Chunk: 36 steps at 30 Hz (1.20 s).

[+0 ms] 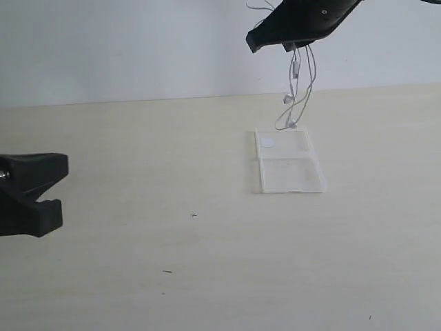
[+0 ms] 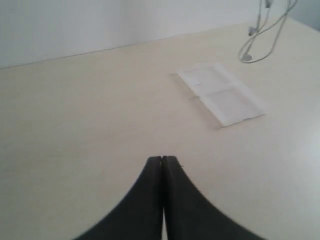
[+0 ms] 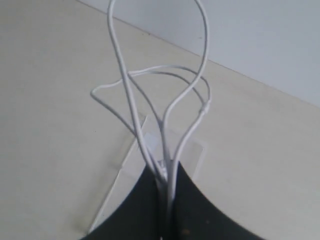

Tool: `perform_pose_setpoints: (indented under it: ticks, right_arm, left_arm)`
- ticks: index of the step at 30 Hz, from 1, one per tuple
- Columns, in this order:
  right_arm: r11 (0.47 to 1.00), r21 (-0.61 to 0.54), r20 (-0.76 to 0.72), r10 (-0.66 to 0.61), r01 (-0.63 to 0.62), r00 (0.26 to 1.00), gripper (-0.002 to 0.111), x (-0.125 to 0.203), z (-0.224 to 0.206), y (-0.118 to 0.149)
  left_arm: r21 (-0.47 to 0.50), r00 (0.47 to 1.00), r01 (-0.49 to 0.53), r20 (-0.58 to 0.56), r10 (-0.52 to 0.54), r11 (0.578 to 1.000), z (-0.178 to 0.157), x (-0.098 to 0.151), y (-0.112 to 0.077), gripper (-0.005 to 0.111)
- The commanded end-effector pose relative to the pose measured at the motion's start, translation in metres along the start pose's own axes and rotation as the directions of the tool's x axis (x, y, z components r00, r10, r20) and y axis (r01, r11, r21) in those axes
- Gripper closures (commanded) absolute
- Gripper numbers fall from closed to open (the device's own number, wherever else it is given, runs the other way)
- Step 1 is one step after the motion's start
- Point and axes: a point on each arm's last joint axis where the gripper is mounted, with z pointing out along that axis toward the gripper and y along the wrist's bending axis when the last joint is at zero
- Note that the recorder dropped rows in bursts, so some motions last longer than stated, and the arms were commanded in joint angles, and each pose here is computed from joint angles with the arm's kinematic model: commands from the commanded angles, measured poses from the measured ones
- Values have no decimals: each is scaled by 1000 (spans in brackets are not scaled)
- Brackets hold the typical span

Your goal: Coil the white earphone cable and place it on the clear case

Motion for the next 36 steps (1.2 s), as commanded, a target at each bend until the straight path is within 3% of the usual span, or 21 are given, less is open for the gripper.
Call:
perform_pose_setpoints:
  ticks: [1, 10, 17, 20, 36]
  right_arm:
    - [999, 2, 12, 49, -49, 999, 108, -12, 24, -11]
    - [989, 30, -61, 146, -145, 987, 108, -7, 93, -26]
    - [985, 33, -284, 171, -169, 943, 108, 33, 150, -11]
    - [986, 46, -384, 166, -161, 908, 108, 46, 156, -9]
    - [990, 4, -547, 122, -143, 828, 108, 75, 179, 3]
  left_arm:
    - [-111, 999, 46, 6, -46, 993, -6, 9, 14, 107]
    - [-106, 990, 131, -47, -136, 986, -14, 33, 20, 107]
    - [-89, 985, 150, -68, -156, 985, -13, 38, 18, 107]
    - [-86, 985, 150, -68, -156, 985, -13, 38, 18, 107]
    - [3, 980, 172, -104, -171, 985, -13, 43, 10, 107]
